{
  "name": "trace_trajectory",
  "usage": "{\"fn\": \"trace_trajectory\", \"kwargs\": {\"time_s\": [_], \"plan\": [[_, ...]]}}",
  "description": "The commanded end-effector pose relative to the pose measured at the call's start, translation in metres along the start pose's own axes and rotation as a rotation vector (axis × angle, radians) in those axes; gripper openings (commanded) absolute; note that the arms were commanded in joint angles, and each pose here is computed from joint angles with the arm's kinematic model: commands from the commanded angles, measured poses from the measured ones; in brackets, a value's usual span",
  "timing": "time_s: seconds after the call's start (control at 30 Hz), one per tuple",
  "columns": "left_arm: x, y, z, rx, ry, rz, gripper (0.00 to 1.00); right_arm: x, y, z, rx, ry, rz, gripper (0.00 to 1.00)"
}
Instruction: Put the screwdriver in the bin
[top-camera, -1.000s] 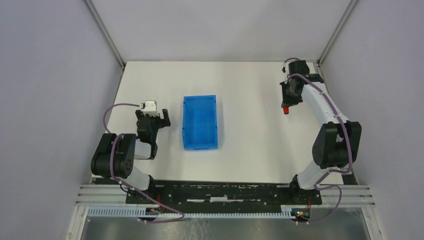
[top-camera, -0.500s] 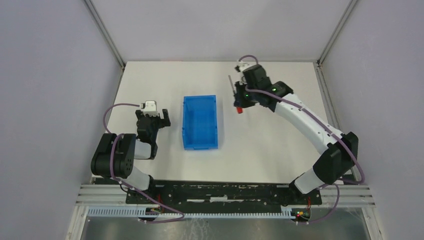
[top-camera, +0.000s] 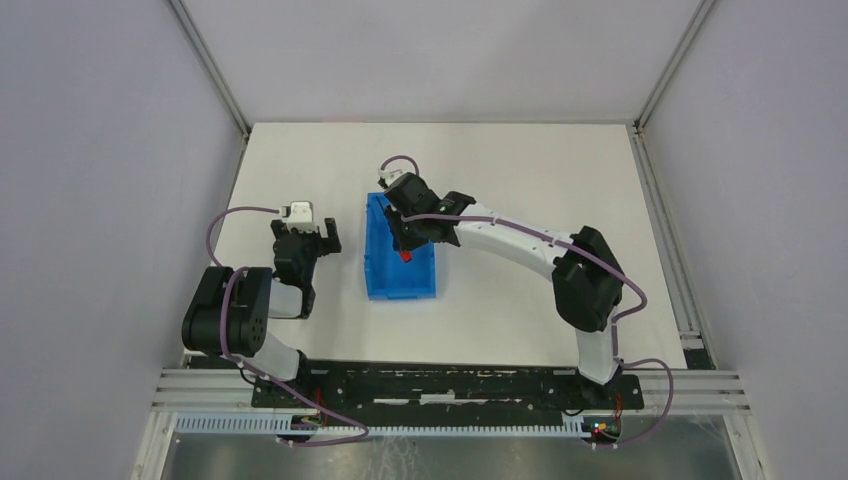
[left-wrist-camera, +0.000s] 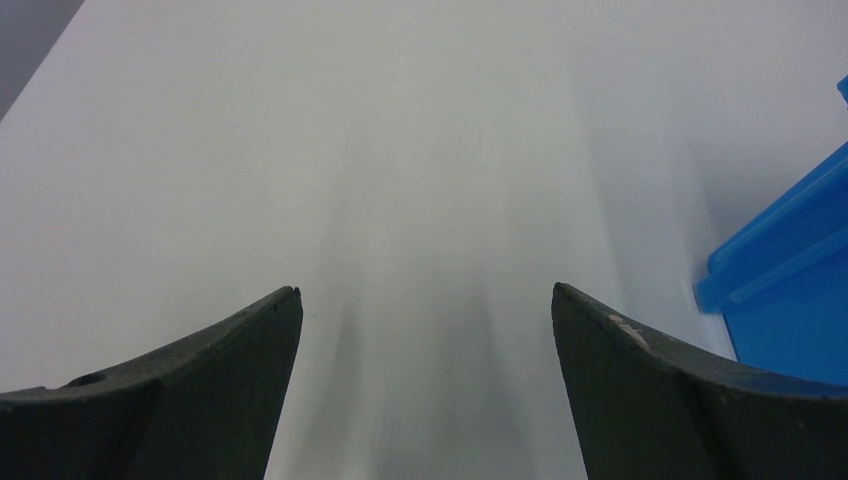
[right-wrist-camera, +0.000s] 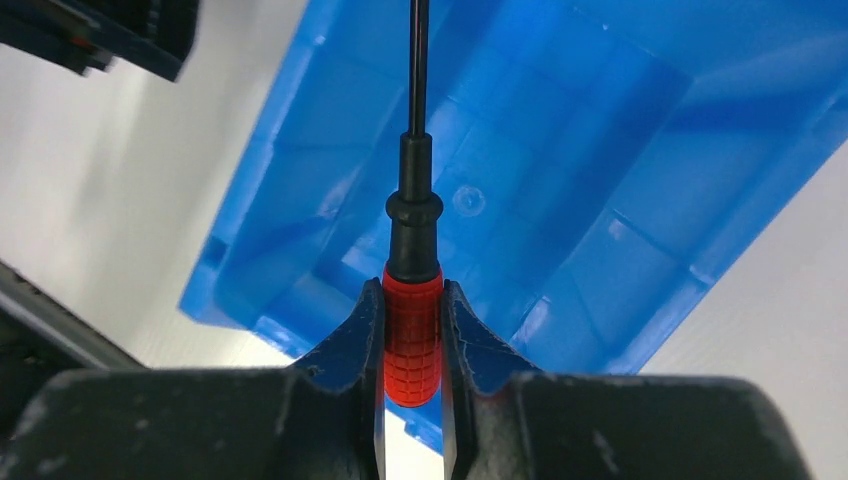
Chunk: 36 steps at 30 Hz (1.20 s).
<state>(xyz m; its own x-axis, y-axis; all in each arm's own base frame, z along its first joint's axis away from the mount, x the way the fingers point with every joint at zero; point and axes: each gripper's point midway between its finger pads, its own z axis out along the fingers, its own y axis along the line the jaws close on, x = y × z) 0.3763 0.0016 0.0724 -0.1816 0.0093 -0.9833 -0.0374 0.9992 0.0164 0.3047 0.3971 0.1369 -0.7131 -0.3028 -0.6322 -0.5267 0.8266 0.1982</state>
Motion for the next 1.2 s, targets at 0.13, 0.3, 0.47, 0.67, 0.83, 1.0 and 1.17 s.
{"fn": "trace_trajectory", "kwargs": {"time_s": [0.13,0.3,0.47,0.67,0.83,1.0,1.17], "plan": [[-0.016,-0.001,0.001,0.006,-0.053,-0.032,1.00,0.024,-0.015,0.042,0.136,0.021,-0.014,0.00],[-0.016,-0.001,0.001,0.007,-0.053,-0.033,1.00,0.051,-0.026,0.068,0.183,0.076,-0.031,0.05],[-0.015,-0.001,0.001,0.007,-0.052,-0.033,1.00,0.059,-0.026,0.077,0.187,0.076,-0.023,0.21],[-0.016,-0.001,0.001,0.007,-0.053,-0.032,1.00,0.051,-0.023,0.074,0.180,0.052,-0.021,0.43],[-0.015,-0.001,0.001,0.007,-0.052,-0.033,1.00,0.032,-0.014,0.063,0.166,0.007,-0.031,0.45],[-0.015,-0.001,0.001,0.007,-0.052,-0.033,1.00,-0.008,0.007,0.031,0.120,-0.084,-0.058,0.45],[-0.015,-0.001,0.001,0.006,-0.052,-0.033,1.00,-0.059,0.025,-0.029,0.061,-0.235,-0.087,0.47]]}}
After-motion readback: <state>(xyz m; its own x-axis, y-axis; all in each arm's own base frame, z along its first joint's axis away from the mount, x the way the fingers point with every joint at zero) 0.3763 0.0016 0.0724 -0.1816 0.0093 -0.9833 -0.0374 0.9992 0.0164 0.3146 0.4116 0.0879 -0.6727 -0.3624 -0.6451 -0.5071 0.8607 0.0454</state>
